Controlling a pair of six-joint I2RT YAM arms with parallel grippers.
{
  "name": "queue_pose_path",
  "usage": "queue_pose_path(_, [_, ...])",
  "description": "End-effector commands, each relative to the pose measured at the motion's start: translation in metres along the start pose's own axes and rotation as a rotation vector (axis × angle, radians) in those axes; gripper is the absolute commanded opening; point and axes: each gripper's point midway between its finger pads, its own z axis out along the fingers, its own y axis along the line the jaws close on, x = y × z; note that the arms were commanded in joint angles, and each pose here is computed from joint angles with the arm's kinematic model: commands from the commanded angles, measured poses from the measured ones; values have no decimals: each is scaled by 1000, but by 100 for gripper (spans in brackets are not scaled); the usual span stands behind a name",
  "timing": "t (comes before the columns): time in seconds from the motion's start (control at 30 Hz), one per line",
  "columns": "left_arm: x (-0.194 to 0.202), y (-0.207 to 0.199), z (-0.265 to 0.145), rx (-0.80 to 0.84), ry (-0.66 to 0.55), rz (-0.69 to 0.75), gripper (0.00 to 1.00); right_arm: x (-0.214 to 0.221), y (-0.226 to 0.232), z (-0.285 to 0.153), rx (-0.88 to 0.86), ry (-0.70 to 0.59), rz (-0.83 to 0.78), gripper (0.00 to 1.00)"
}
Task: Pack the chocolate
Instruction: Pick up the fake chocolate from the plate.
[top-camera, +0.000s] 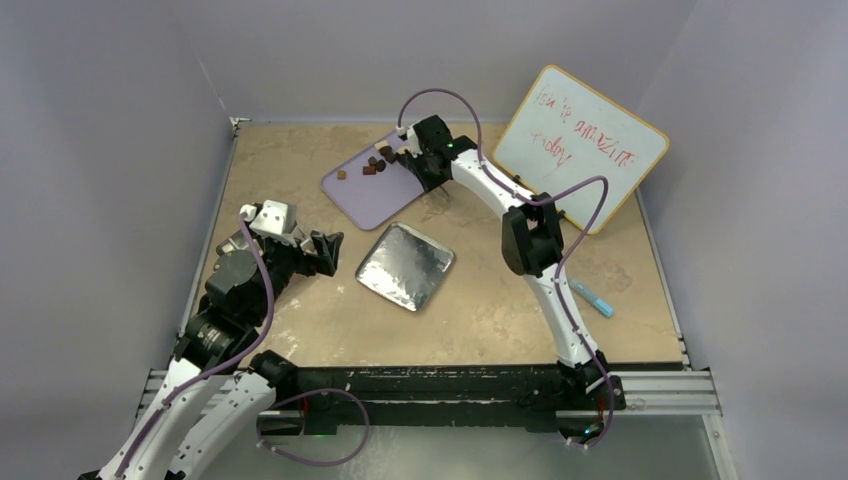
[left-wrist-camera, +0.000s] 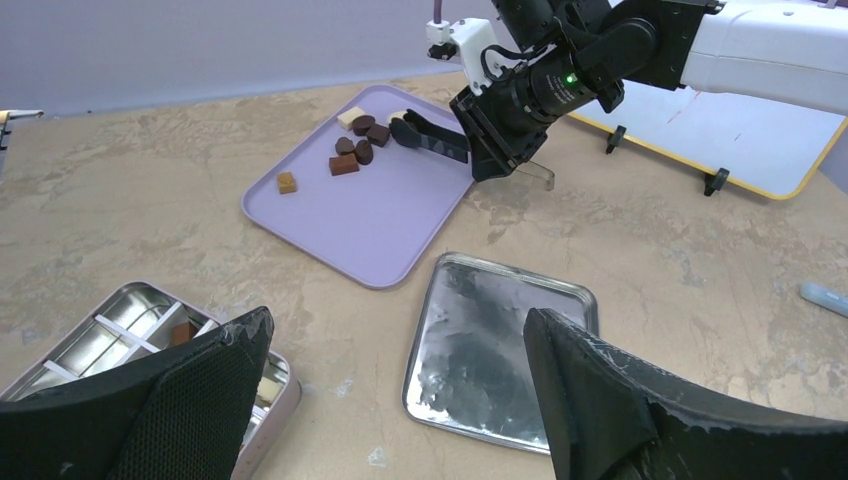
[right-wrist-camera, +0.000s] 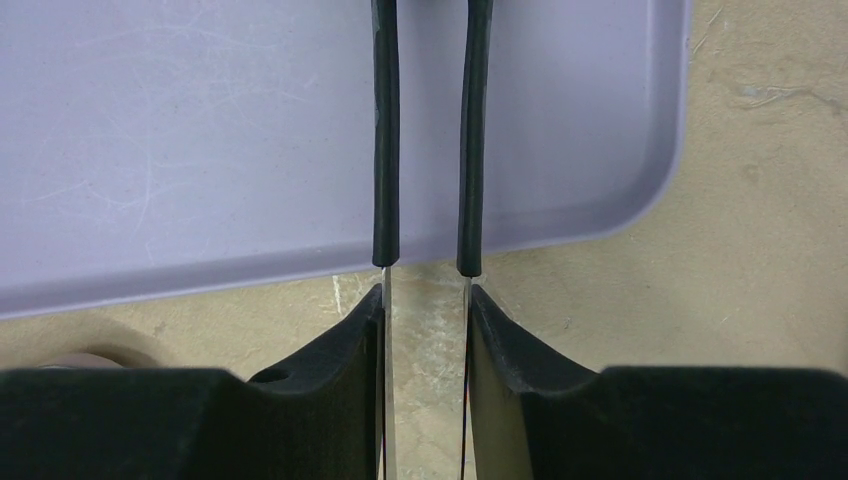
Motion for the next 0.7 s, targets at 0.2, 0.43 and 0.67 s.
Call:
queue_pose_path(0.2, [-16,4,-1,-26,-49,-5,93,-52,2,-68,-21,-169,62,23])
queue_pose_path(0.43, [-43,8,-12,-45,-106,-6,93,-59,32,-103,-112,-226,112,20])
queue_pose_path(0.67, [-83,7,-38,-39,-185,-28,93,-67,86,-132,-214,-264,73,21])
